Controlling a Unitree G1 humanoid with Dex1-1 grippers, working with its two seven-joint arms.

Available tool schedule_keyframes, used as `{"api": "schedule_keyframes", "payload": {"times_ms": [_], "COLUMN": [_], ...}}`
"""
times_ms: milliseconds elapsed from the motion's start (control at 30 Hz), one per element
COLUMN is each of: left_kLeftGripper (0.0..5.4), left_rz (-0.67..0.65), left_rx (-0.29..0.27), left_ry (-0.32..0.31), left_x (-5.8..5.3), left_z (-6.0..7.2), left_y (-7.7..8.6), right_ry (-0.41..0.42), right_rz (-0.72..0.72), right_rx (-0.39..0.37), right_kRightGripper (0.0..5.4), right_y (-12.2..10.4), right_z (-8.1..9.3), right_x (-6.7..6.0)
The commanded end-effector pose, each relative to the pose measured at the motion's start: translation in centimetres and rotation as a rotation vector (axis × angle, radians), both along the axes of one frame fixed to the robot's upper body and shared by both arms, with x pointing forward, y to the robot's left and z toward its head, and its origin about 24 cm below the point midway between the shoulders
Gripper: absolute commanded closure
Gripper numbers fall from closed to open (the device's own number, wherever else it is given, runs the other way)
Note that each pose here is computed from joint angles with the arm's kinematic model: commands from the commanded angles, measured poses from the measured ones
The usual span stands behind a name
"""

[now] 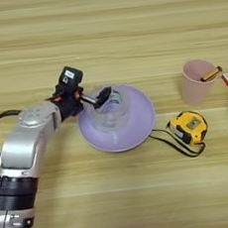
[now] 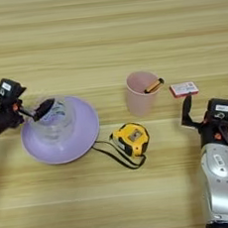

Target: Move the objects on the table

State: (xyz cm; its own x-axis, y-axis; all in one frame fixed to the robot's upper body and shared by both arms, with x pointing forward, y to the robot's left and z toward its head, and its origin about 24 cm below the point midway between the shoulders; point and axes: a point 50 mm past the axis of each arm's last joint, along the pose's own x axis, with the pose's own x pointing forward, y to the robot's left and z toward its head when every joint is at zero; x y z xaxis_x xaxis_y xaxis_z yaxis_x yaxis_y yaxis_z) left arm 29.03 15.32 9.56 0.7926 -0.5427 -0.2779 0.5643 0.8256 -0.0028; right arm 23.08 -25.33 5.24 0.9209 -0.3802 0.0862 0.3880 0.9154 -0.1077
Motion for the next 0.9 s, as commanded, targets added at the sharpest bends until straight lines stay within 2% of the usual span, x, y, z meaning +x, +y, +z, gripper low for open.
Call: {"api": "schedule_keyframes", "payload": {"times_ms": [33,333,600,667,800,900], "left_kLeftGripper": [0.0,0.0,0.0,0.0,0.0,0.0], "left_rz": [-0.024,-0.008,0.006,-0.002,-0.015,-0.018], "left_rx": [0.016,0.072,0.094,0.087,0.009,-0.014], "left_ry": [0.036,0.056,0.067,0.076,0.136,0.163], "left_x": [-0.8,-0.5,0.5,0.8,0.7,1.0], "left_z": [-0.6,-1.3,-1.8,-1.8,-1.5,-1.2], "left_y": [-0.1,0.6,0.7,0.4,-0.2,-0.4], "right_ry": [-0.013,-0.02,-0.023,-0.025,-0.029,-0.031], "right_rz": [-0.004,0.0,0.003,0.004,0.006,0.008], "right_rx": [0.012,0.019,0.021,0.023,0.026,0.029], "right_kRightGripper": [0.01,0.01,0.01,0.01,0.01,0.01], "right_y": [0.4,0.7,0.9,1.0,1.3,1.4], "right_z": [0.4,0.7,0.8,0.9,1.0,1.0], "right_x": [0.2,0.0,-0.1,-0.1,-0.2,-0.2]}}
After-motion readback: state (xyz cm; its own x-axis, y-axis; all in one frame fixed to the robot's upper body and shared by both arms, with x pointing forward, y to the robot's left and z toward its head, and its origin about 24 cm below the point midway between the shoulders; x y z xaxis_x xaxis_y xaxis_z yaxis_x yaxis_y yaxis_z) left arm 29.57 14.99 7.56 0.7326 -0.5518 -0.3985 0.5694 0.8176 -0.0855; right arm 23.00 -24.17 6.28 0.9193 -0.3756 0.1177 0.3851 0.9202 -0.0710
